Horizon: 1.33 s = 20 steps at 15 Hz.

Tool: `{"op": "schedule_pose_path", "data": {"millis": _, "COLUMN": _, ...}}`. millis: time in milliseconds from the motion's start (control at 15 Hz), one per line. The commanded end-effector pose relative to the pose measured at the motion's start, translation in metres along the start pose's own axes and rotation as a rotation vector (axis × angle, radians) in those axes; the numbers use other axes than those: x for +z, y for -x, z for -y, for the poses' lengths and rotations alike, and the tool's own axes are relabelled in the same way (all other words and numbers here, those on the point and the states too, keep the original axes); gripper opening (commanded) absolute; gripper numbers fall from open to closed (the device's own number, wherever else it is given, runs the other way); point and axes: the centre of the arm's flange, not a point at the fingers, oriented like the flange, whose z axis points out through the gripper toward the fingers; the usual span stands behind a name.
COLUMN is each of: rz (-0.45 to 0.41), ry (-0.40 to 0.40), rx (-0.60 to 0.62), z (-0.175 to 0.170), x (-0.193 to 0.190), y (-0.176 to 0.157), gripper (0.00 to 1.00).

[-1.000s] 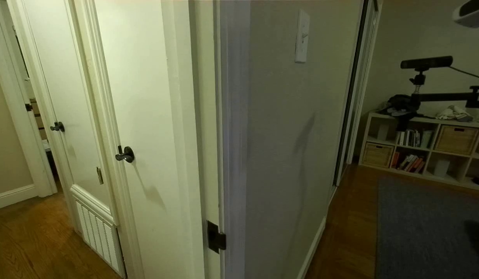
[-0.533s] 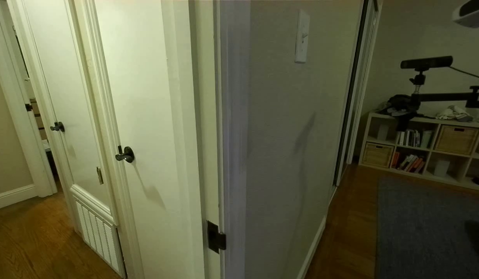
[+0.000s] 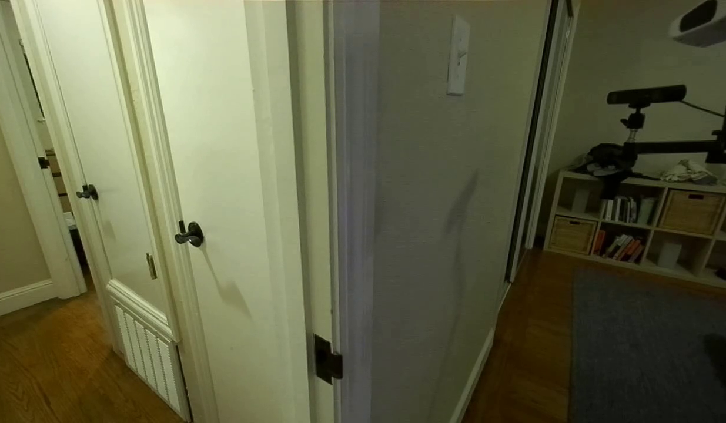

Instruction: Turn off the light

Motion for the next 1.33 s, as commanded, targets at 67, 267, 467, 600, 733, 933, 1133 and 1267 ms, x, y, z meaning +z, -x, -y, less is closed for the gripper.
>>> {"op": "schedule_pose_path", "data": {"millis": 67, "rz": -0.014, "ry": 0.05, "rx": -0.006, "z": -0.021, "x": -0.004, "y": -0.043, "gripper": 1.0}}
{"op": "schedule_pose_path", "data": {"millis": 267, "rz": -0.064, "ry": 0.082, "rx": 0.032, "z": -0.037, "x": -0.007, "y": -0.072, "gripper": 1.0}}
{"op": "schedule_pose_path", "data": {"millis": 467, "rz": -0.136, "ry": 0.123, "rx": 0.071, "z": -0.055, "x": -0.015, "y": -0.099, "gripper": 1.0}}
{"op": "schedule_pose_path", "data": {"millis": 600, "rz": -0.188, "ry": 0.156, "rx": 0.092, "z": -0.066, "x": -0.024, "y": -0.115, "gripper": 1.0}}
{"op": "schedule_pose_path", "data": {"millis": 733, "rz": -0.218, "ry": 0.183, "rx": 0.102, "z": -0.077, "x": -0.033, "y": -0.128, "gripper": 1.0}}
{"op": "schedule_pose_path", "data": {"millis": 933, "rz": -0.251, "ry": 0.208, "rx": 0.114, "z": -0.091, "x": -0.047, "y": -0.146, "gripper": 1.0}}
{"op": "schedule_pose_path", "data": {"millis": 1133, "rz": -0.247, "ry": 0.186, "rx": 0.091, "z": -0.089, "x": -0.047, "y": -0.141, "gripper": 1.0}}
{"op": "schedule_pose_path", "data": {"millis": 1267, "rz": -0.253, "ry": 0.191, "rx": 0.091, "z": -0.092, "x": -0.051, "y": -0.148, "gripper": 1.0}}
